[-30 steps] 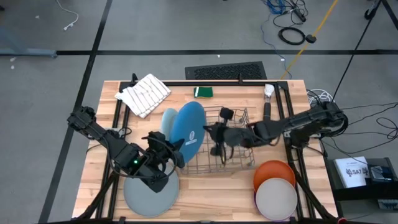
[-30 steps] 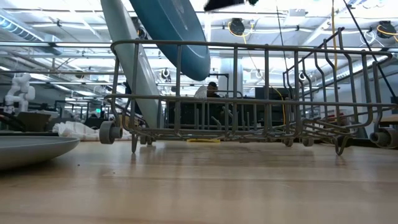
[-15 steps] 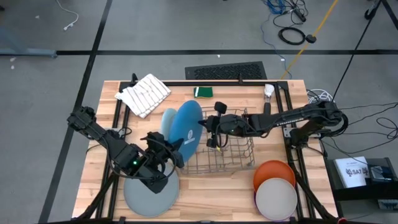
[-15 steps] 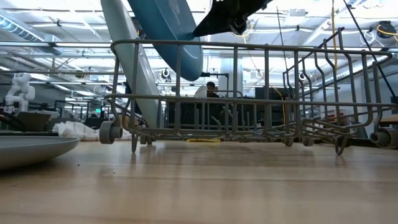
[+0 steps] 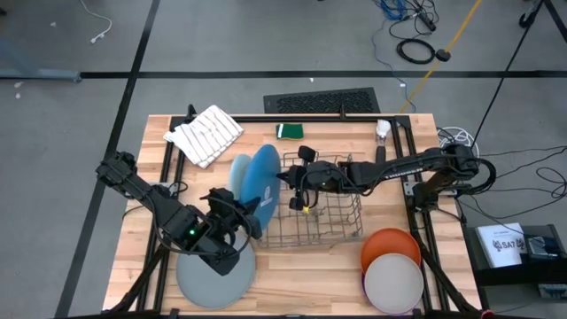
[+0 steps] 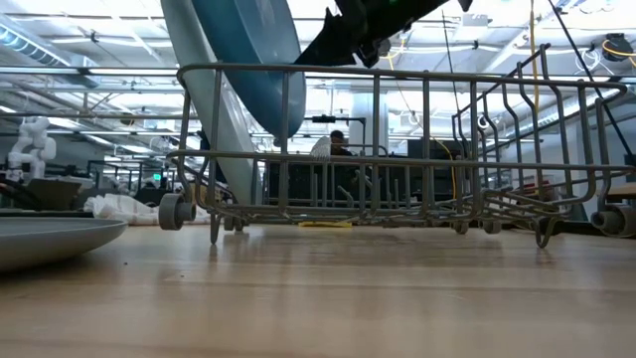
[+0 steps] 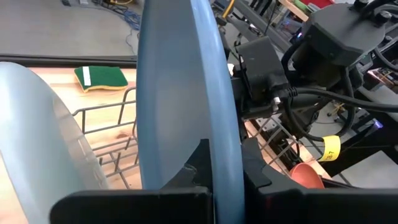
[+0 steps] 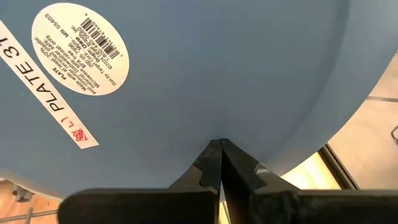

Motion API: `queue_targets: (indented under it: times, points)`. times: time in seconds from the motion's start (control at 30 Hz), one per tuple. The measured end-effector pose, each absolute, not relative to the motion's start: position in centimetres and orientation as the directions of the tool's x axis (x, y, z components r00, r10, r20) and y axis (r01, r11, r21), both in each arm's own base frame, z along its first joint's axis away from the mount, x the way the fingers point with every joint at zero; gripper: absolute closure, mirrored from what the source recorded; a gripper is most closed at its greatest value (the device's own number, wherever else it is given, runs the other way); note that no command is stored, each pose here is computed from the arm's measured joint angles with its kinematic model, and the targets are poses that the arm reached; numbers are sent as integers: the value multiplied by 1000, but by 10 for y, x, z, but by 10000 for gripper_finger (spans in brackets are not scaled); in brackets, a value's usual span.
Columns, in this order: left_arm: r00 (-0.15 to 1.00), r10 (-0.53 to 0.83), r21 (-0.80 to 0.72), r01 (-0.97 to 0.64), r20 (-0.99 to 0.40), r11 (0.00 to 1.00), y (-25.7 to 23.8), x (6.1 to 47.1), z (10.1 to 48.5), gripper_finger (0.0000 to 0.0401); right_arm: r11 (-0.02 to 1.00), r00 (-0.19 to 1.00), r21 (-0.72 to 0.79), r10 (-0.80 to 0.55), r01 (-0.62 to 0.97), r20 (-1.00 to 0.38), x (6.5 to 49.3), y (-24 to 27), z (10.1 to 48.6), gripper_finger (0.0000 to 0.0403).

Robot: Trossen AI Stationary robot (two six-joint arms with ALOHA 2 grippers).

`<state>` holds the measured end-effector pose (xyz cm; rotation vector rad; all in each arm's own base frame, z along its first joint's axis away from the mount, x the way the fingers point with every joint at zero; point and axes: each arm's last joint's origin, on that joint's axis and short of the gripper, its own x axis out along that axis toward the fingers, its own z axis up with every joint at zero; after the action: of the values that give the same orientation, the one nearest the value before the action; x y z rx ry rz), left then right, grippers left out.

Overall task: Sort dishes
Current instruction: Put the blue plate into the dish rack

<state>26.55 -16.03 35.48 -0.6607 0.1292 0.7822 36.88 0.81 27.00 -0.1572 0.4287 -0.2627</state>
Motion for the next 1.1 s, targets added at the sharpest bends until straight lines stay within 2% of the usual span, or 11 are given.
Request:
queue_targets:
  times: [0.3,0.6,0.7,1.1]
  points:
    - [714,599,-509,-690,-362,515,-160,266,354,375,959,871,-201,-270,202,-411,375,8,259,403]
    - [724,567,-574,-675,-393,464,-154,277,356,292,958,859,-201,-274,205,-433,375,7,255,403]
    - [726,570,-599,-666,-385,443,-151,283,357,276,957,854,-199,-279,211,-439,375,5,254,403]
    - [701,587,-582,-692,-405,426,-146,298,345,271,956,848,-197,-284,216,-447,374,2,253,403]
